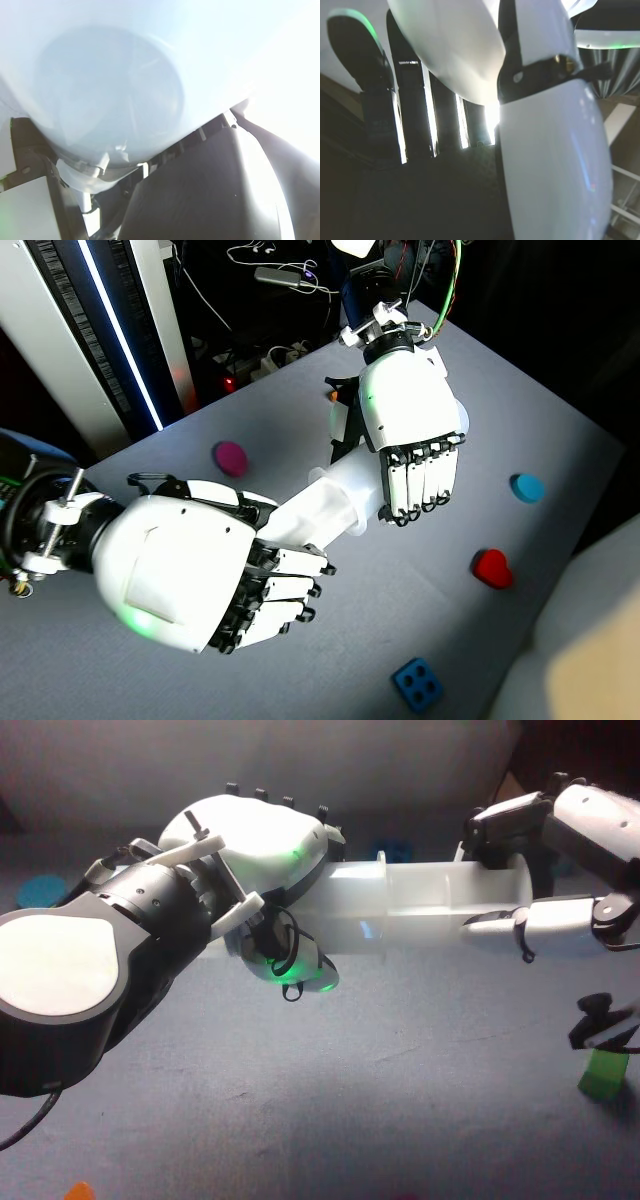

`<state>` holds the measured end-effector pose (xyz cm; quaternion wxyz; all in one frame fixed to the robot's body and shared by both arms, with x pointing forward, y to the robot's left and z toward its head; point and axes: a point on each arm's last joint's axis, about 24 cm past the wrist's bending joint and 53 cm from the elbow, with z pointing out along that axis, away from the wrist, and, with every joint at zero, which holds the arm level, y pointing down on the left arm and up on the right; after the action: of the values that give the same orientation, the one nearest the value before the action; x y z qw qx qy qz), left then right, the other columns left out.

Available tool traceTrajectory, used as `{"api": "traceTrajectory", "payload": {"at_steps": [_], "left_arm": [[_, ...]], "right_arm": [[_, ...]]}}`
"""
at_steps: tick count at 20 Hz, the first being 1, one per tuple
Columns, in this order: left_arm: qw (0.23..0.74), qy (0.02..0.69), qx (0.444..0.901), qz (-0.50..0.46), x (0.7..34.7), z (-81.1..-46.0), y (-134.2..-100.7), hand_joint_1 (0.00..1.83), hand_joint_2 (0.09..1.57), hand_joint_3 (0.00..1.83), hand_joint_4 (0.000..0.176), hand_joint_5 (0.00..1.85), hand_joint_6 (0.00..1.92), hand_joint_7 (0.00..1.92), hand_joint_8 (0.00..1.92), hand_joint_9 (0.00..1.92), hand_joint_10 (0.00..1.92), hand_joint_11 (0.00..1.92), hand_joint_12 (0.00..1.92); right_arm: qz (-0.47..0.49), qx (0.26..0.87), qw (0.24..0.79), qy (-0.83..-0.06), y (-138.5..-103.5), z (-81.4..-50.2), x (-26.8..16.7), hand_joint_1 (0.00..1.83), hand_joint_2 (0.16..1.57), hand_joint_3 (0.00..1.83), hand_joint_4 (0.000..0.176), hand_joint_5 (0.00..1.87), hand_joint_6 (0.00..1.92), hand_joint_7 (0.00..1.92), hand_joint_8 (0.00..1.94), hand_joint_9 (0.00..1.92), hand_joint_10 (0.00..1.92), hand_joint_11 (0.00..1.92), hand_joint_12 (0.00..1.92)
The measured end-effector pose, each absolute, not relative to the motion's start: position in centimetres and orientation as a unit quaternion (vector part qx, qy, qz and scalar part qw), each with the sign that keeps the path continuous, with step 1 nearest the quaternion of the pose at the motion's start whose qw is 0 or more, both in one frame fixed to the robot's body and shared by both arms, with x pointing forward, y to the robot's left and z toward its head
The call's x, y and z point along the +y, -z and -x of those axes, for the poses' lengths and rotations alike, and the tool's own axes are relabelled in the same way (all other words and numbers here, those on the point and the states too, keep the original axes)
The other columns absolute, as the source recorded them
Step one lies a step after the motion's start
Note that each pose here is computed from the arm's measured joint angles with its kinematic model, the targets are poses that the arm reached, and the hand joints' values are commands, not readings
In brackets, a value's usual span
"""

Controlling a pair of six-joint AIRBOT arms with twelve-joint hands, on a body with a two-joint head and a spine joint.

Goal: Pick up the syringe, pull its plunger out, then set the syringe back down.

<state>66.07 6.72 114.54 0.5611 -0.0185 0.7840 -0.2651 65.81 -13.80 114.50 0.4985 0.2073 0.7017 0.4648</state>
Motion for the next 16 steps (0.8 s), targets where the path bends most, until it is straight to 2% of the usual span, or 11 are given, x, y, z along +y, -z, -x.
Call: {"api": "traceTrajectory", "payload": {"at_steps": [16], "left_arm": [[0.564, 0.262, 0.783, 0.021, 7.0, -66.2, -114.6, 1.35, 1.21, 0.00, 0.000, 0.76, 1.23, 0.76, 1.31, 0.75, 1.48, 0.65, 1.35]], "right_arm": [[-0.177, 0.710, 0.521, -0.439, -115.1, -65.9, -15.7, 1.37, 1.14, 0.00, 0.000, 0.81, 1.12, 0.91, 1.06, 0.94, 1.26, 0.94, 1.28]]}}
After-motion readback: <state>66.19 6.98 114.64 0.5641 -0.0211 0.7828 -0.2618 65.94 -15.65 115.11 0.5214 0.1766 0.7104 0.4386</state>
